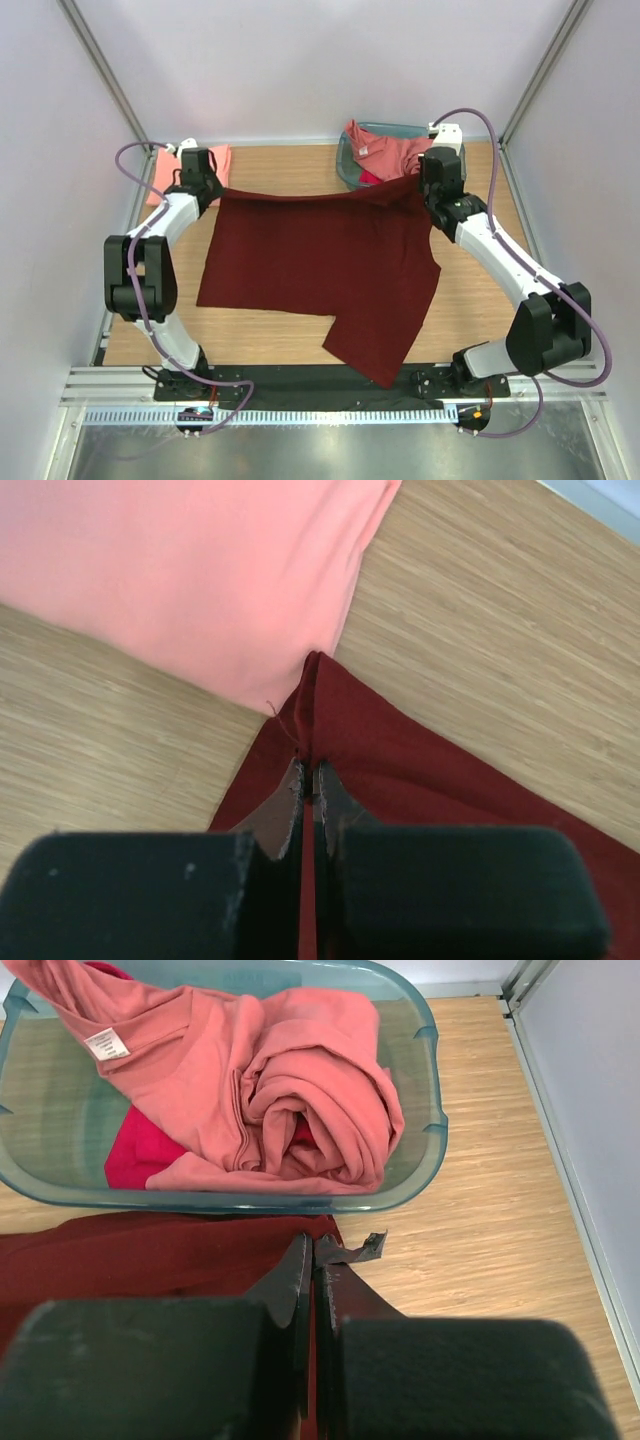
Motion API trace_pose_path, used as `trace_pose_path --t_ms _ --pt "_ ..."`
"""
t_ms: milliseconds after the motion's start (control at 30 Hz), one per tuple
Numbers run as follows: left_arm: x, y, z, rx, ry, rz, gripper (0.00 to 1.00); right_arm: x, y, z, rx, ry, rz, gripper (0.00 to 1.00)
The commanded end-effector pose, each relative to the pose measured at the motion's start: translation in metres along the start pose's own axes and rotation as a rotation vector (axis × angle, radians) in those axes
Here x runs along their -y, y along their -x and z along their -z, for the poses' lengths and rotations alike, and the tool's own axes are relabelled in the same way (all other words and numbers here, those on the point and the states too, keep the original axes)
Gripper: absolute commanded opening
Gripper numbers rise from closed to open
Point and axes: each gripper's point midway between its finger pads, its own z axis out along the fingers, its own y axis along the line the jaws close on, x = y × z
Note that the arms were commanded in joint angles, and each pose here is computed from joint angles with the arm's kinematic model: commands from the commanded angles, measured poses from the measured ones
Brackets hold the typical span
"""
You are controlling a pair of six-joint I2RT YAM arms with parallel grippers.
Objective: Fold and stack the t-shirts
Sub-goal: Flatten the tshirt out, then fold the tshirt
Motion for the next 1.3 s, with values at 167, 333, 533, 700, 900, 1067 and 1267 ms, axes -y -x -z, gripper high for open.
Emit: trace_pose_path --t_ms 167,333,533,700,900,1067,1267 --pt "0.006 0.041 0.004 0.086 -0.011 0.019 0.0 0.013 0.038 0.022 0.075 -0.009 -0.058 0.01" --pt "-0.001 0.029 0.008 0.04 -0.005 0.007 0.0 0.02 0.021 0.038 0.007 -0.014 -0.079 0.01" --pt "-0.005 -0.001 0.006 -0.062 -0.012 -0.018 0.0 0.02 -0.01 0.053 -0.105 0.016 -0.09 0.01" --pt "-0.01 -0.03 0.0 -0.167 0.003 -0.023 0.0 0.016 -0.045 0.06 -0.216 0.041 -0.086 0.01" --pt "-0.025 -0.059 -0.002 -0.274 0.068 -0.029 0.0 0.012 -0.094 0.062 -0.388 0.034 -0.065 0.01" --pt "-0.041 -0.081 0.006 -0.389 0.15 -0.042 0.36 0.009 -0.122 0.071 -0.568 0.03 -0.039 0.44" --pt "-0.058 -0.092 0.058 -0.405 0.205 0.033 0.63 0.01 -0.134 0.113 -0.734 0.092 -0.026 0.7"
